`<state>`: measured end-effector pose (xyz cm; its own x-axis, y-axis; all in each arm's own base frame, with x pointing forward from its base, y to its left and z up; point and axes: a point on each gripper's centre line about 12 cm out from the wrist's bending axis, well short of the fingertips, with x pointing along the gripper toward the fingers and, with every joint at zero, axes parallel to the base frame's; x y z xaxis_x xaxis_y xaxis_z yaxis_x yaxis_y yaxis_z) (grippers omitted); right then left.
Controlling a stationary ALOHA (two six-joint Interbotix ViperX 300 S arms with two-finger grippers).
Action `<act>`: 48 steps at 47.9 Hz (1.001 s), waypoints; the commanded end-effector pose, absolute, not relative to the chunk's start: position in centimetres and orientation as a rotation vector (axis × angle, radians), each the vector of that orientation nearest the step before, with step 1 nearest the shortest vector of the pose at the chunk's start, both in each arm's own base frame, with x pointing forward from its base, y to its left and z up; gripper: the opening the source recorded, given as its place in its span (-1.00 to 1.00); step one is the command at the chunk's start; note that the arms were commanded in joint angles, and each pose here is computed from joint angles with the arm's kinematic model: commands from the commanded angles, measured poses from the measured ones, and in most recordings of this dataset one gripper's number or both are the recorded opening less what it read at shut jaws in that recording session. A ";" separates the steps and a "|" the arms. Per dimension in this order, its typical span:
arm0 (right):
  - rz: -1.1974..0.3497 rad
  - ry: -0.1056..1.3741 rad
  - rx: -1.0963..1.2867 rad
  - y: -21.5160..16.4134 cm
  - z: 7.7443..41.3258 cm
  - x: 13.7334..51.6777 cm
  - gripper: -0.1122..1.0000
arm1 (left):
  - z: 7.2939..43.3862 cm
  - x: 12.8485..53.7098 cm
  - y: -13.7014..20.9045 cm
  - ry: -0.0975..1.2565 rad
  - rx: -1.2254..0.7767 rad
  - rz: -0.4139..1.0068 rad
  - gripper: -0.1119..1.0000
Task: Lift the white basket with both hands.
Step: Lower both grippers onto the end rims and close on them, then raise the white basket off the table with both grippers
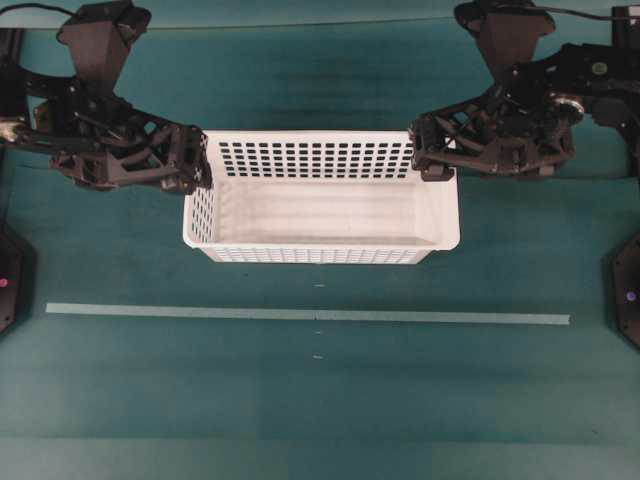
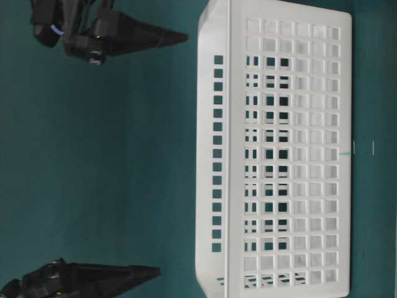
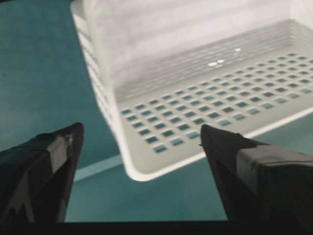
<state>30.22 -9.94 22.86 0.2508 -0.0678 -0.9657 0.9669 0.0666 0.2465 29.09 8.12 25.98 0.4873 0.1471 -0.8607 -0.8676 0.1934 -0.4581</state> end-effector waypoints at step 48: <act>-1.051 1.014 1.250 -8.9 15.1 31.9 0.95 | 17.3 31.1 8.7 0.805 -1.222 0.892 0.93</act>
<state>31.65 -8.98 15.02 0.2181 -0.0507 -0.9746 0.9758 0.0239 0.2172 30.88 8.62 16.92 0.4228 0.1273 -0.8972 -0.9053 0.1049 -0.4117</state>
